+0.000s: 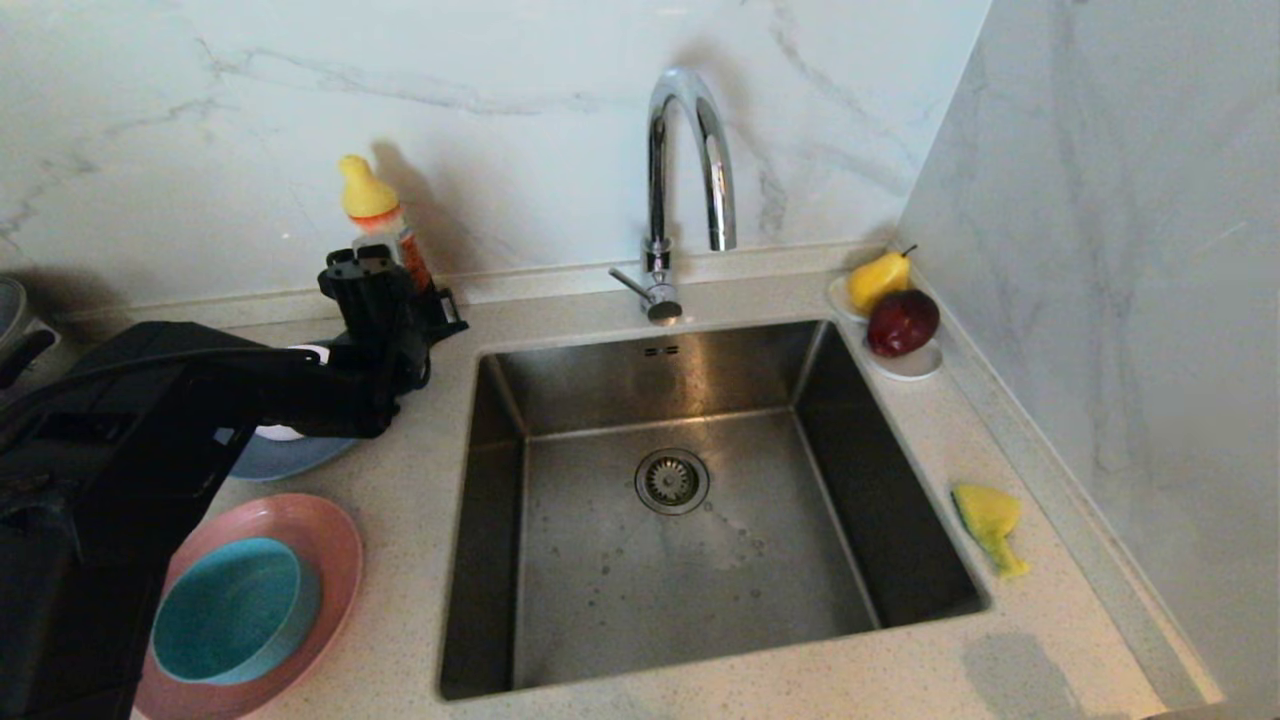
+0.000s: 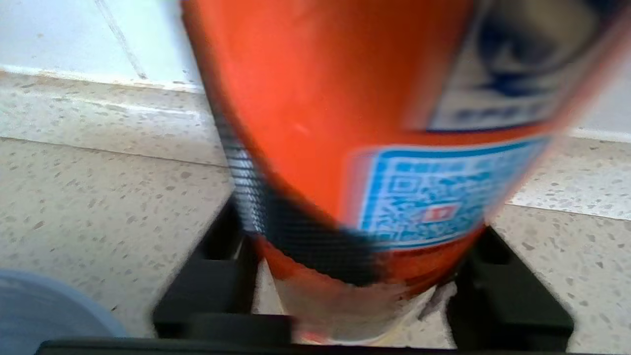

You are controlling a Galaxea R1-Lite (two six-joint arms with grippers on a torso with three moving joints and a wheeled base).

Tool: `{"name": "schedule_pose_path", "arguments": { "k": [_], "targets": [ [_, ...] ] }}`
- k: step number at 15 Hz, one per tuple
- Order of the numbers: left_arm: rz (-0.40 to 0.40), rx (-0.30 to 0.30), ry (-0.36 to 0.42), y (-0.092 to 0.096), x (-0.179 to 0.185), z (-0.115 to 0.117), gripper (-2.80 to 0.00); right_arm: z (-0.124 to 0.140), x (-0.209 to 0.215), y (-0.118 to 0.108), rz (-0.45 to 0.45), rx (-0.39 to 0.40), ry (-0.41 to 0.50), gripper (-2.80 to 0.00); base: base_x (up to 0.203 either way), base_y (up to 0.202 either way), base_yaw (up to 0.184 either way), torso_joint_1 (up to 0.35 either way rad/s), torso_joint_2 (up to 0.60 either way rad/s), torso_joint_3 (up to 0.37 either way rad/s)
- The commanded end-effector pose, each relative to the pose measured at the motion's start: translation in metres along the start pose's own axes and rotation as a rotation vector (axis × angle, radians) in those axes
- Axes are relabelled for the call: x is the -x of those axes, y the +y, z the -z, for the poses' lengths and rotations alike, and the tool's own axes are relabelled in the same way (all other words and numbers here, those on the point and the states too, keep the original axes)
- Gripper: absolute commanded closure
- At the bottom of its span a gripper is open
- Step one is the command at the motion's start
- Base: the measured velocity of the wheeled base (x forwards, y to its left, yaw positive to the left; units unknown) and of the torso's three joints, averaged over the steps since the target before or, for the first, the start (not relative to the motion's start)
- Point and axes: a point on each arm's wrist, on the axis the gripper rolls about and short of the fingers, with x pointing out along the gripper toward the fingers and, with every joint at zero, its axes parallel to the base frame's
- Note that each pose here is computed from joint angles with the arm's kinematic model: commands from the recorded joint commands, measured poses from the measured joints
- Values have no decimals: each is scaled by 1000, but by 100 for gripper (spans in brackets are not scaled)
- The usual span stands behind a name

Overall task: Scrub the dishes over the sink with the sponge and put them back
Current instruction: Grab the dish soap

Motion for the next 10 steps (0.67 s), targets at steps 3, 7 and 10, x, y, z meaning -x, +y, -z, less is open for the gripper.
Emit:
{"name": "schedule_pose_path", "arguments": {
  "k": [3, 7, 10],
  "targets": [
    [-5, 10, -24, -1, -3, -4, 0, 0, 0, 0, 0, 0, -1, 0, 0, 0, 0, 0, 0, 0],
    [-39, 28, -71, 0, 6, -30, 0, 0, 0, 0, 0, 0, -1, 0, 0, 0, 0, 0, 0, 0],
    [-44, 44, -108, 1, 28, -67, 0, 0, 0, 0, -1, 0, -1, 0, 0, 0, 0, 0, 0, 0]
  ]
}}
